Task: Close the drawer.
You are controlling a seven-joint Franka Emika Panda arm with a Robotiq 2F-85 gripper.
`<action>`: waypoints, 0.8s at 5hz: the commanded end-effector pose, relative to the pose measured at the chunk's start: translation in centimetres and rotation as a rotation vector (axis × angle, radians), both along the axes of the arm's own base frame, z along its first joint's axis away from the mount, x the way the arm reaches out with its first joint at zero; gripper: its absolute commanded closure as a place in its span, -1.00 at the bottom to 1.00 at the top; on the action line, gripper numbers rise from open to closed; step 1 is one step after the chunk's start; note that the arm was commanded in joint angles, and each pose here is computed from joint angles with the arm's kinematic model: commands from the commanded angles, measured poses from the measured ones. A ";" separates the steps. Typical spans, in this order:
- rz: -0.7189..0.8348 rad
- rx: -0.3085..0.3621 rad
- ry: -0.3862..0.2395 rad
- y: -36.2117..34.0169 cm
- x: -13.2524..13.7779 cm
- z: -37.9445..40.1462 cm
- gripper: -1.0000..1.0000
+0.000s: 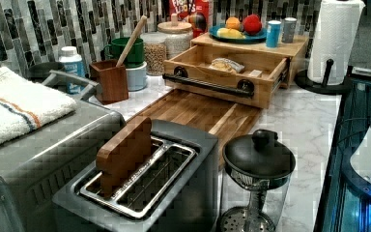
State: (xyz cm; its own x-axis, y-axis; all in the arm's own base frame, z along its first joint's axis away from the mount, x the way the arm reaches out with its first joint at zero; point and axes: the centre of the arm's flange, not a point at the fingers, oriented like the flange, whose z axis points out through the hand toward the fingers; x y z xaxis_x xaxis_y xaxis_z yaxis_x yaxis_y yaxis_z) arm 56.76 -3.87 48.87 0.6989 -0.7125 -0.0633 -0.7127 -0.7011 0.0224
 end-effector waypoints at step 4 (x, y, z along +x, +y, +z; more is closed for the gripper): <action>0.424 -0.014 -0.081 7.9 -3.1 -3.9 -1.00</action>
State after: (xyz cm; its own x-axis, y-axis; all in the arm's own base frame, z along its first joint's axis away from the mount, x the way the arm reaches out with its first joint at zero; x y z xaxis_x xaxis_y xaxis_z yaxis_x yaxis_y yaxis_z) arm 55.51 -2.05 44.41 0.8270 -0.5622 0.0042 -0.5622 -0.8270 -0.0077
